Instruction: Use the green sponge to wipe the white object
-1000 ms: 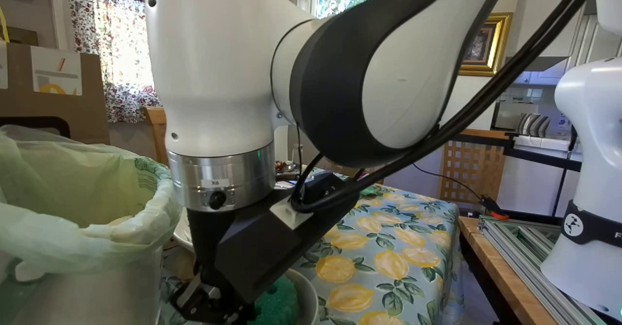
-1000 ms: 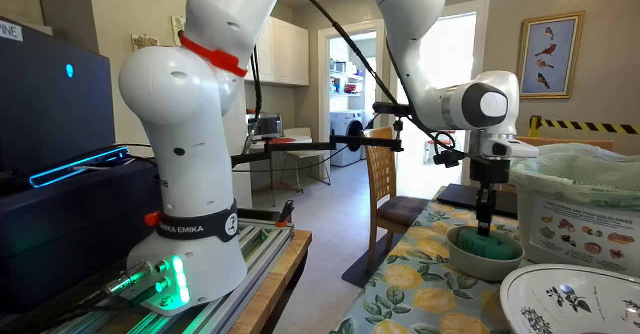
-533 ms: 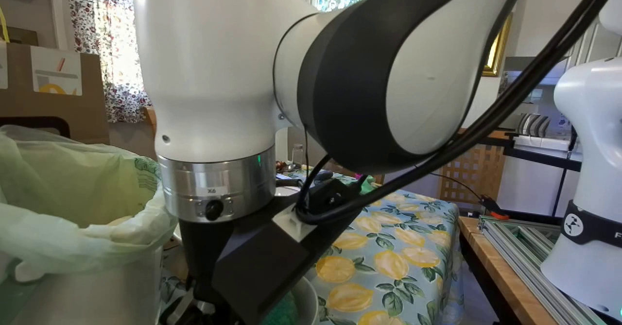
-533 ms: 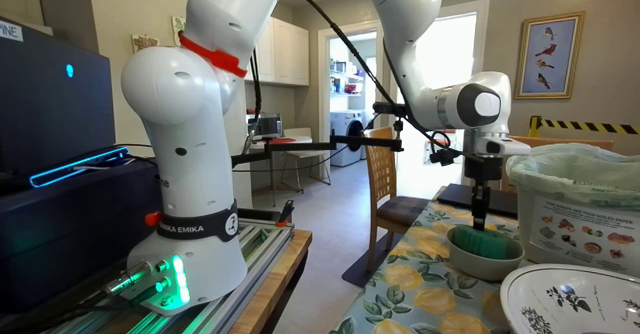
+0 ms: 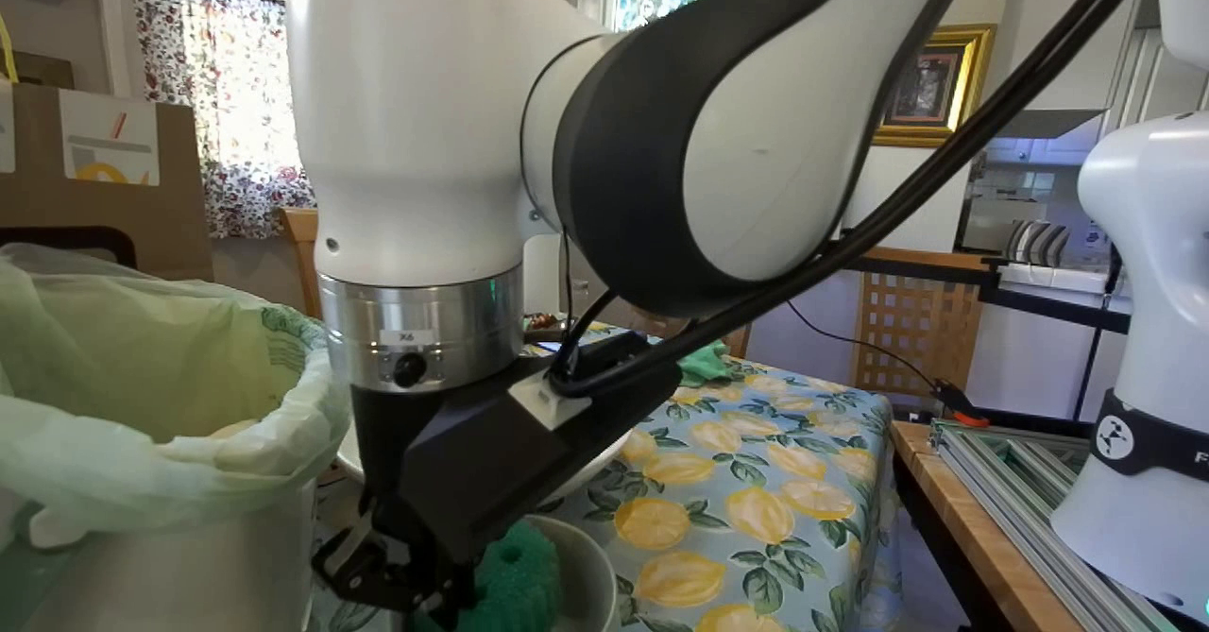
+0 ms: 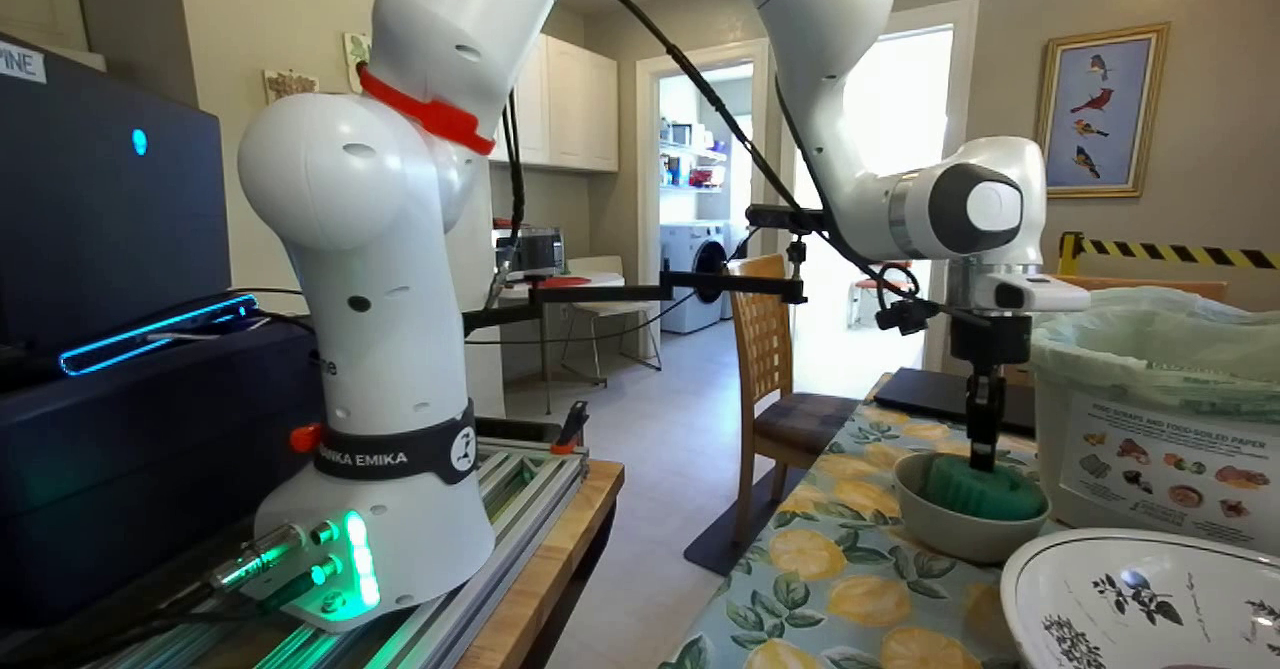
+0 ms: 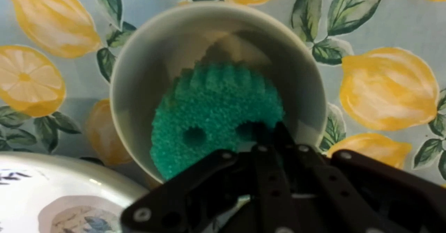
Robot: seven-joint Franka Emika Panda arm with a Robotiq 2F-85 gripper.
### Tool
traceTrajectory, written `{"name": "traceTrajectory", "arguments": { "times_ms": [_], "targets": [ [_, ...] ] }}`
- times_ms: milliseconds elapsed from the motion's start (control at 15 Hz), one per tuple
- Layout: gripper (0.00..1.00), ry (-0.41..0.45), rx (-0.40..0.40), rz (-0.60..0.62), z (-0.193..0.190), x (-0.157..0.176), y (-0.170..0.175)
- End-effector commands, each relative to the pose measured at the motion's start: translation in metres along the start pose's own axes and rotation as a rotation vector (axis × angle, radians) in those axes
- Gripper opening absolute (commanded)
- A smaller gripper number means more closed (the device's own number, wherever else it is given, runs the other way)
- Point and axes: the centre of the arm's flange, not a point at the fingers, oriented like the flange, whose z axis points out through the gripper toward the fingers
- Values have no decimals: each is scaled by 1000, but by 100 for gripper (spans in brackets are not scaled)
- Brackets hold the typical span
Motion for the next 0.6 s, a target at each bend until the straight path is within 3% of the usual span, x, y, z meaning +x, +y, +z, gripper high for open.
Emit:
{"name": "traceTrajectory", "arguments": {
  "times_ms": [0, 267, 533],
  "targets": [
    [2, -3, 12, 31, 2, 11, 20],
    [2, -14, 4, 60, 10, 6, 39],
    [2, -11, 16, 39, 9, -13, 36]
  ]
}}
